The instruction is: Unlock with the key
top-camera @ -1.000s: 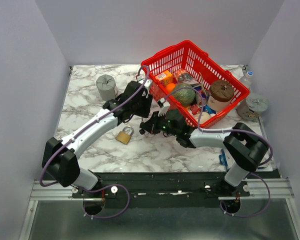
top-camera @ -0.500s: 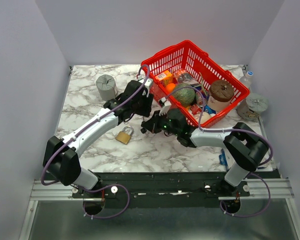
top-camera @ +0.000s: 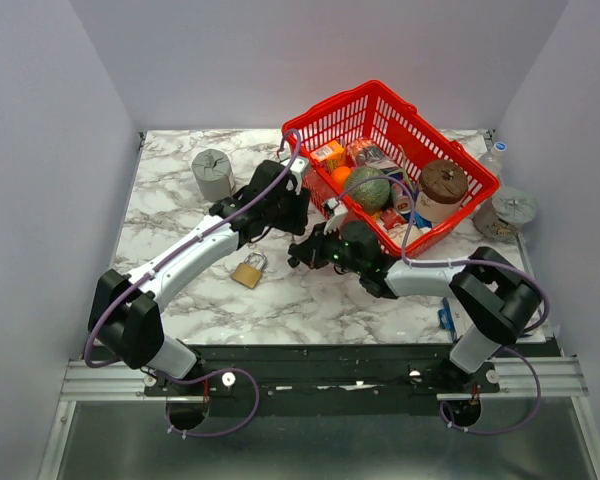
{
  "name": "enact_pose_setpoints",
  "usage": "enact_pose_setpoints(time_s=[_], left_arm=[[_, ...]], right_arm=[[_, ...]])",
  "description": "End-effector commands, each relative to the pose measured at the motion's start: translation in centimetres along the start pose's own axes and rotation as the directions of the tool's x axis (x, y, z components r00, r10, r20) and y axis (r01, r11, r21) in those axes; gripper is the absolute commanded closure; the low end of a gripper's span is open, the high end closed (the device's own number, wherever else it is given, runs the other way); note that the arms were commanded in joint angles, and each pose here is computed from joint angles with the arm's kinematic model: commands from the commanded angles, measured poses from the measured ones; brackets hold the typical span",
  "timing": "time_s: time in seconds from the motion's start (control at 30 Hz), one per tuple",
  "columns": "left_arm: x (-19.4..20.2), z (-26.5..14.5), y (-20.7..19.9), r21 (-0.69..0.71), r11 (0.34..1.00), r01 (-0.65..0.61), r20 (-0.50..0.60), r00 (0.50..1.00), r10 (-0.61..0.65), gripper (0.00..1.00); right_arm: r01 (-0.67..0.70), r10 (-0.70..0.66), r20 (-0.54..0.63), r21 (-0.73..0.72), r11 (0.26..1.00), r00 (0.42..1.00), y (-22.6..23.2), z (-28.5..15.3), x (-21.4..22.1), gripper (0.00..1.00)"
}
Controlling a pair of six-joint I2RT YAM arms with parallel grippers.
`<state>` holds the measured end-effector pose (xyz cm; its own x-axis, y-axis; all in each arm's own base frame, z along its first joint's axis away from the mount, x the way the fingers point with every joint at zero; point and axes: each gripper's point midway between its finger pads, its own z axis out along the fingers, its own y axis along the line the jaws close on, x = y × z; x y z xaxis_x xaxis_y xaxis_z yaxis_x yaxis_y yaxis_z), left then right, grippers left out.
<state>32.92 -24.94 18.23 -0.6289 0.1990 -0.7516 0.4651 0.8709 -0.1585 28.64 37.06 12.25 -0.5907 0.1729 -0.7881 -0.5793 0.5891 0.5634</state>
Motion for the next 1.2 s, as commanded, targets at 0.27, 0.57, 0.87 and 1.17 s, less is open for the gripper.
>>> enact_pose_setpoints(time_s=[0.27, 0.57, 0.87, 1.17], left_arm=[[4.9, 0.4, -0.4, 0.034, 0.999, 0.029, -0.165, 0.986, -0.023, 1.0], [5.5, 0.3, -0.5, 0.039, 0.997, 0.069, -0.158, 0.985, -0.062, 1.0], [6.0, 0.4, -0.7, 0.057, 0.996, 0.068, -0.175, 0.983, -0.058, 1.0], [6.7, 0.5, -0.5, 0.063, 0.994, 0.085, -0.192, 0.979, -0.072, 1.0]], right_arm=[[0.084, -0.106, 0.373, 0.074, 0.994, 0.922, 0.7, -1.9, -11.3, 0.99], [0.046, -0.052, 0.44, 0.023, 0.999, 0.896, 2.2, -2.0, -13.4, 0.99], [0.082, -0.079, 0.49, 0.016, 0.996, 0.868, 3.0, -2.8, -15.0, 0.99], [0.117, -0.106, 0.536, 0.013, 0.993, 0.838, 4.1, -3.3, -17.4, 0.99]])
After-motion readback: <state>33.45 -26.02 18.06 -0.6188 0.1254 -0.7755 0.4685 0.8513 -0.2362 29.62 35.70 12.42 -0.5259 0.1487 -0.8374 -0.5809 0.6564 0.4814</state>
